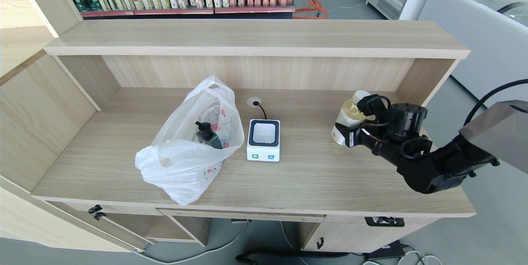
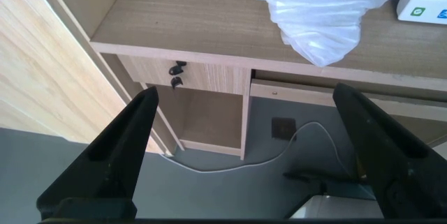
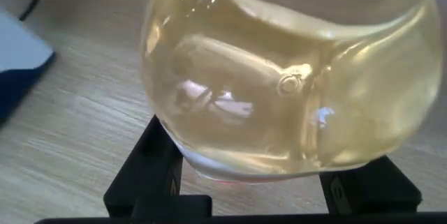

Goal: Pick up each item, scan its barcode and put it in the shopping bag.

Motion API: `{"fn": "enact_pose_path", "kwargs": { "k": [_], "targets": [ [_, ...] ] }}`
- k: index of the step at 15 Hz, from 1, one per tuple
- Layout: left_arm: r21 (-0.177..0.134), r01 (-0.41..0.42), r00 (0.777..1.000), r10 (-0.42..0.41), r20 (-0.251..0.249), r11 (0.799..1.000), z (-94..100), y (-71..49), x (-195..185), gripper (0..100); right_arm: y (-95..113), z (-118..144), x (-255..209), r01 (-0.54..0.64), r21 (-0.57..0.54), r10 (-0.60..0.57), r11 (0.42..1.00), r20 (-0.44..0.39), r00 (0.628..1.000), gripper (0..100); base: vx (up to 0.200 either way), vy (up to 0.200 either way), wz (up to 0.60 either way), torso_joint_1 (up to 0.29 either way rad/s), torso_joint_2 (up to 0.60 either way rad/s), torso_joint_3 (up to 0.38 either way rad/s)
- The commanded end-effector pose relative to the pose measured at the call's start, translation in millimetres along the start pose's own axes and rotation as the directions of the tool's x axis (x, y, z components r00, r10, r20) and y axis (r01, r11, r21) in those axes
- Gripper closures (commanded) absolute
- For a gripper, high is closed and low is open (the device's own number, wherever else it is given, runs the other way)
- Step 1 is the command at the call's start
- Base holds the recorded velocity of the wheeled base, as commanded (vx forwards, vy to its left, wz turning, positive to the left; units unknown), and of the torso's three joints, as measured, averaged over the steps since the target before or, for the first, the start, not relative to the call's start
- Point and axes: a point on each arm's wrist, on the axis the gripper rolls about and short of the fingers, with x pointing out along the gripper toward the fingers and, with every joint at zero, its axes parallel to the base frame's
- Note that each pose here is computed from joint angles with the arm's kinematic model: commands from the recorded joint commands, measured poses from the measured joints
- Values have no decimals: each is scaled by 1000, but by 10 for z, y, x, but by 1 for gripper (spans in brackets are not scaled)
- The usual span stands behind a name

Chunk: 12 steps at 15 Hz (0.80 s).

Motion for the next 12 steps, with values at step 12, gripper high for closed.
{"fn": "enact_pose_path", "kwargs": {
  "k": [12],
  "targets": [
    [0, -1, 1000, 1, 0, 1000, 0, 0, 0, 0, 583, 1044, -1647, -787, 253, 779, 563, 157, 607, 100, 0, 0, 0, 0, 0, 0]
  ]
}}
